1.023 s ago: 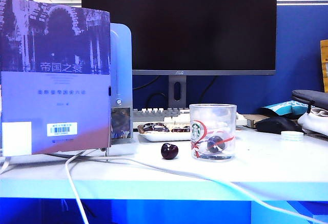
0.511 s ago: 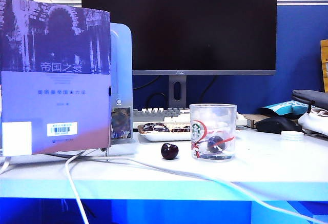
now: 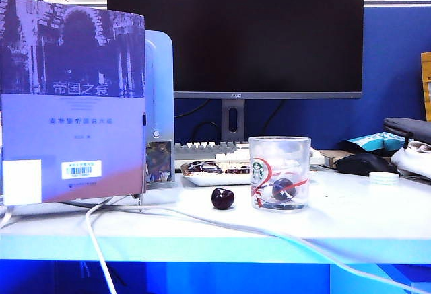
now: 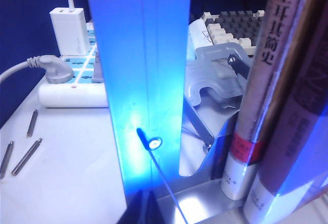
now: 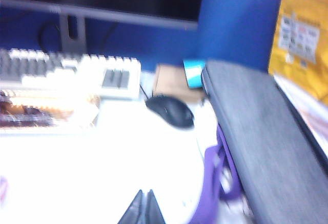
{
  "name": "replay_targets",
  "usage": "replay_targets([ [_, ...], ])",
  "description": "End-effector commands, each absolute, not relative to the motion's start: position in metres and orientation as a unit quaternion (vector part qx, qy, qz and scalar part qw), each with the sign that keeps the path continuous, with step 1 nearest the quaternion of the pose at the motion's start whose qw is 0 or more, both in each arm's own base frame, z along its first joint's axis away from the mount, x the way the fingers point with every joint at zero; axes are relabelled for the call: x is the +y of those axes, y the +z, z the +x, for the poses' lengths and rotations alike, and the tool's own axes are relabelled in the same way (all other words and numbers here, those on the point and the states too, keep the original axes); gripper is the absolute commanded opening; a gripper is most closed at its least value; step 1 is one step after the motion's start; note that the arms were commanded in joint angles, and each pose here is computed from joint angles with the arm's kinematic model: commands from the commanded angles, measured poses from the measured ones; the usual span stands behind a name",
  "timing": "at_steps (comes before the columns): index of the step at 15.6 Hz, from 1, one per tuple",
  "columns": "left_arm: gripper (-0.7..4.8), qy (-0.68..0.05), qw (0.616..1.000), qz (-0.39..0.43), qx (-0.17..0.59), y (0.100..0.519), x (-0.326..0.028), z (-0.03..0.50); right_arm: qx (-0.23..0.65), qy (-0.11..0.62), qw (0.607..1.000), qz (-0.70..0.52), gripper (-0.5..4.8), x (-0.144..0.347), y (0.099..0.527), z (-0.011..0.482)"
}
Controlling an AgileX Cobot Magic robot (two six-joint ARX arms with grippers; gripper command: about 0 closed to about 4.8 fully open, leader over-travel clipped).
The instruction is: Pick up the cherry on the right side of the glass and put it inside the glass.
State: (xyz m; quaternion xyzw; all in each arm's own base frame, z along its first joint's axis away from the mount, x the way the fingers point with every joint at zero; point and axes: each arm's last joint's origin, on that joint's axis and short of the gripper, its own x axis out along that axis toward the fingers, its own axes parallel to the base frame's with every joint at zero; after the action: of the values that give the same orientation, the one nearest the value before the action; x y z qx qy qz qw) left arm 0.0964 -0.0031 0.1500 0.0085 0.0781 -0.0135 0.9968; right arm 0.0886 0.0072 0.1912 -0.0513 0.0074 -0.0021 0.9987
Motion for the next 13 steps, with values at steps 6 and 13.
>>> replay_targets([
  [6,-0.05,-0.017,0.996,0.011,0.083,0.149,-0.003,0.096,0.093,-0.009,0.996,-0.007,-0.02,0.007,0.15,0.095],
  [13,-0.05,-0.016,0.996,0.011,0.083,0.149,-0.003,0.096,0.093,-0.002,0.996,0.018,-0.01,0.007,0.15,0.095],
])
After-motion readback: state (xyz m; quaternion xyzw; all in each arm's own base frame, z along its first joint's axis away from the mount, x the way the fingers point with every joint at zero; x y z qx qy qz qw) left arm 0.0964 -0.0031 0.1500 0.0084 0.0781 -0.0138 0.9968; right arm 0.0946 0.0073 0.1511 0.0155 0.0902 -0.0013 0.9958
